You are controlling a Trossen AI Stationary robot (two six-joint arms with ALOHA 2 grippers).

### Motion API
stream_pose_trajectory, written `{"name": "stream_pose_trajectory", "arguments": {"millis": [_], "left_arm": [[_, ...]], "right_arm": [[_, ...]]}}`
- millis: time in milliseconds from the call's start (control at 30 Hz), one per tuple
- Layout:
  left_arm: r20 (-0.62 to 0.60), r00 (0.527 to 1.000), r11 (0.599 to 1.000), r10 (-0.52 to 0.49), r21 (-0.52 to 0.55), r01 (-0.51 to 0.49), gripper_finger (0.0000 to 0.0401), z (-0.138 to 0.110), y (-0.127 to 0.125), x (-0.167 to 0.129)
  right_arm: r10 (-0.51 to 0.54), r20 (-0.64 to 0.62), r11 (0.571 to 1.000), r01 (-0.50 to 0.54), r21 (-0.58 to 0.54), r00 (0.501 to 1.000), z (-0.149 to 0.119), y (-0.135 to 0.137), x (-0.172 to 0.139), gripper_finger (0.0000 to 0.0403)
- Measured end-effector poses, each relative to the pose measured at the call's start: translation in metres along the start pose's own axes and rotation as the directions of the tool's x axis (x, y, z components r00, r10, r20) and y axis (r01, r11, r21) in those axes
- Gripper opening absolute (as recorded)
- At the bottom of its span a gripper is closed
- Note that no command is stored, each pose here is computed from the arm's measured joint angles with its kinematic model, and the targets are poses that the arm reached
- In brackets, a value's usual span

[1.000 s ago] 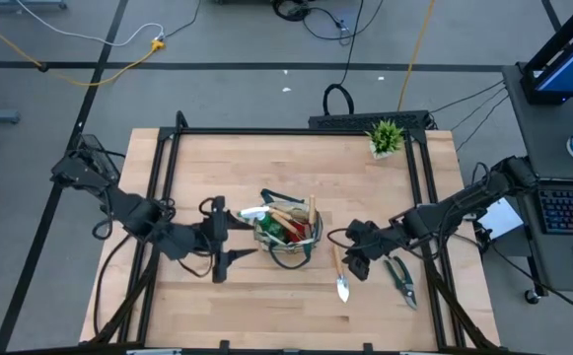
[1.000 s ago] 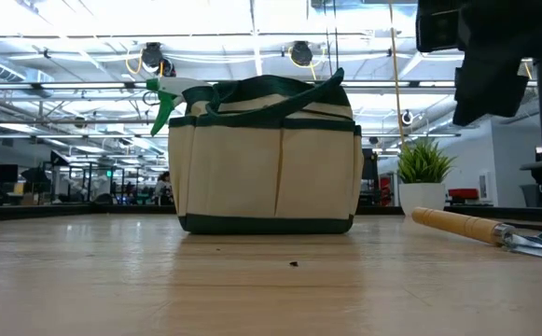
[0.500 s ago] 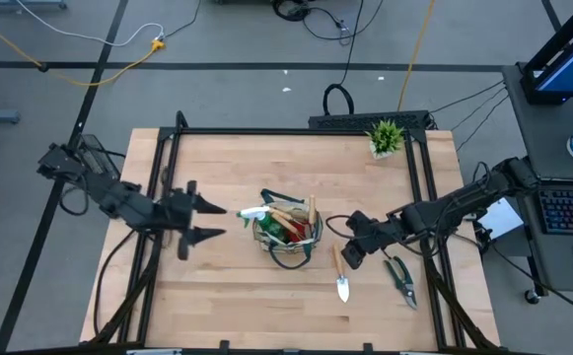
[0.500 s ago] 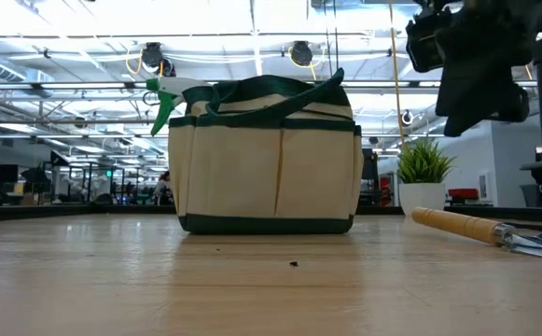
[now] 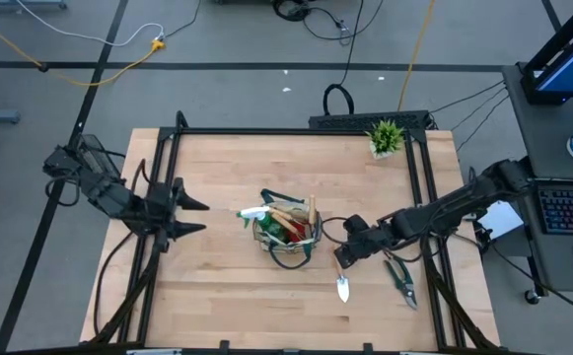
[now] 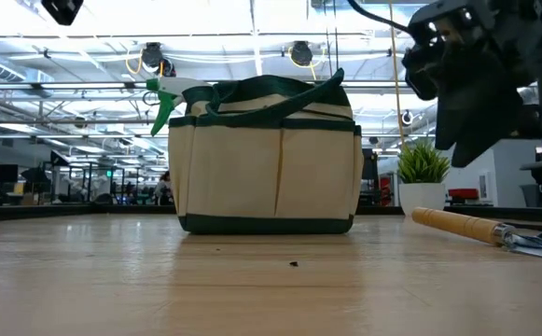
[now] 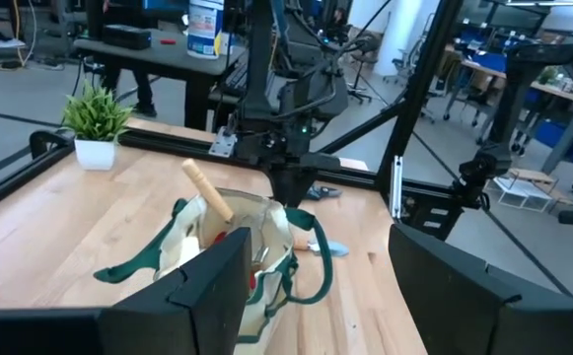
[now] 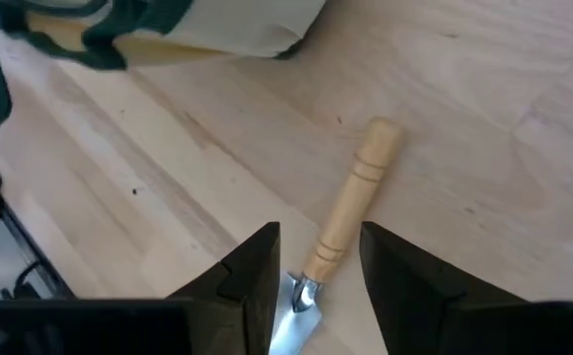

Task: Pick & Place Garden tools in Gardening bag
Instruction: Put the brown trowel into the gardening bag

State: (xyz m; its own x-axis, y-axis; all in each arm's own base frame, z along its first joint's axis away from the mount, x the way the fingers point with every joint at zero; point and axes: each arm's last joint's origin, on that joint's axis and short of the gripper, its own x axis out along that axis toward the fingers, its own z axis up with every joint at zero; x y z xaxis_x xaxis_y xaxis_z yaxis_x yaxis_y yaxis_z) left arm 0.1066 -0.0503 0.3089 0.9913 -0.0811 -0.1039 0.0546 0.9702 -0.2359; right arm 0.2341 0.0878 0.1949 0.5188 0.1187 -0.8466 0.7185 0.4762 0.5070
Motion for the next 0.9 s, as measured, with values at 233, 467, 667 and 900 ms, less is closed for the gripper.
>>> {"name": "stream_pose_trajectory", "arguments": {"millis": [233, 467, 667, 900], "left_arm": [[-0.009, 1.000, 1.000, -0.022, 0.002, 0.022, 0.0243, -0.0019, 0.0038, -0.0073], [-0.016, 0.999, 1.000, -0.028, 0.006, 0.028, 0.0243, -0.0024, 0.0045, -0.0089], [-0.027, 0.999, 0.999, -0.046, 0.012, 0.047, 0.0243, -0.0032, 0.0041, -0.0090], [-0.044, 0.998, 0.999, -0.041, 0.033, 0.042, 0.0243, -0.0048, 0.0047, -0.0090]], "right_arm": [[-0.034, -0.006, 0.998, 0.034, 0.046, 0.999, -0.0012, -0.0014, 0.0087, 0.0132], [0.000, 0.003, 0.998, 0.000, 0.055, 1.000, -0.0005, 0.0022, 0.0109, 0.0132], [-0.001, 0.002, 0.997, 0.001, 0.079, 1.000, -0.0005, 0.0022, 0.0109, 0.0132], [-0.001, 0.005, 0.995, 0.001, 0.103, 1.000, -0.0009, 0.0023, 0.0108, 0.0132]]}}
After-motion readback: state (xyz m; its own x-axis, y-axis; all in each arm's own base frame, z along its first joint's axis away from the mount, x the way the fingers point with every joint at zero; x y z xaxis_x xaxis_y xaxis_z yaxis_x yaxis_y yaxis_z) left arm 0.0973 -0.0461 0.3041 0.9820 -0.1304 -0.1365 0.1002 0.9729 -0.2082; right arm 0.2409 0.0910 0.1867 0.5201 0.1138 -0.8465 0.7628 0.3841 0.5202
